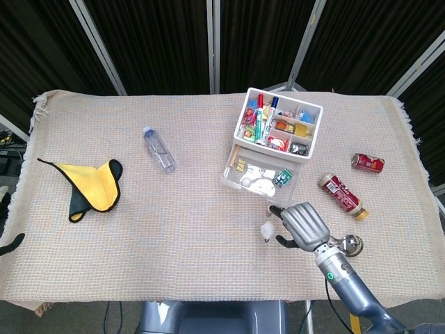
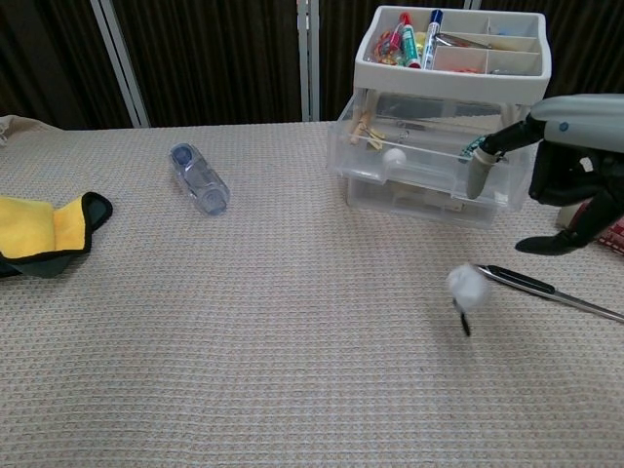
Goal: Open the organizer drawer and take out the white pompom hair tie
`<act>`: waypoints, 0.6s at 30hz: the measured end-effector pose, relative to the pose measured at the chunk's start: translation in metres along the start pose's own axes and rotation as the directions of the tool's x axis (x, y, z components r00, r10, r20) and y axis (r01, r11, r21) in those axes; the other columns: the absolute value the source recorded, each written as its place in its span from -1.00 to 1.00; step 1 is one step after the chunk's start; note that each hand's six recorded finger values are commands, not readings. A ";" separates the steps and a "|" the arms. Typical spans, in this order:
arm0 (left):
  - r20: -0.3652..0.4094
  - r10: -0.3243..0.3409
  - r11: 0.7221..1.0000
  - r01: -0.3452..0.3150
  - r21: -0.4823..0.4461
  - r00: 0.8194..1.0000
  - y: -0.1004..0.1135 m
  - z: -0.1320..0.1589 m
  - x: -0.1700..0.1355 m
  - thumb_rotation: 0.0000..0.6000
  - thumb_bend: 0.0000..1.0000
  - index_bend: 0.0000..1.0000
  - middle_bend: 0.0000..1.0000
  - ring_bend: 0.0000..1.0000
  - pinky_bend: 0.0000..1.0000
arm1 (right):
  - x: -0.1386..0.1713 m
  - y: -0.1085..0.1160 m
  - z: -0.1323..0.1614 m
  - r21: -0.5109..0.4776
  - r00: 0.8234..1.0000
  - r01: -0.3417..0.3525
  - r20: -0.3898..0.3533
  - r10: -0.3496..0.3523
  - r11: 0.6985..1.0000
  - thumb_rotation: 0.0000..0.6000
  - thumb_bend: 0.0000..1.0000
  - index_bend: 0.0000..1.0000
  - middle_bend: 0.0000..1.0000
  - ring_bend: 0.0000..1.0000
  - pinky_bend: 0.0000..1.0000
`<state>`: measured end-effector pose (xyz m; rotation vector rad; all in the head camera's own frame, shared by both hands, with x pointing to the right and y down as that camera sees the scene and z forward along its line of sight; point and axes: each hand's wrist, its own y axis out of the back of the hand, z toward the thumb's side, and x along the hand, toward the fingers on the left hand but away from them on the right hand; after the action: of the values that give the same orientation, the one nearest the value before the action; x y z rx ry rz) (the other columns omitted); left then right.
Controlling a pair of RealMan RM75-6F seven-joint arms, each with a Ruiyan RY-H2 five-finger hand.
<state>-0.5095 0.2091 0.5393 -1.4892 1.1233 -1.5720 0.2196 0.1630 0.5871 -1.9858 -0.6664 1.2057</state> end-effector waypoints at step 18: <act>0.012 0.011 1.000 -0.011 -0.003 1.000 -0.002 0.004 -0.001 1.00 -0.51 -1.00 -1.00 -1.00 -1.00 | 0.058 0.023 -0.058 -0.042 0.961 0.273 0.060 -0.270 0.961 1.00 -0.71 -0.74 -0.89 -0.82 -0.70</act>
<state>-0.5058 0.2100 0.5407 -1.4897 1.1252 -1.5528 0.2980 0.1736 0.5559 -1.8349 -0.9708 1.0866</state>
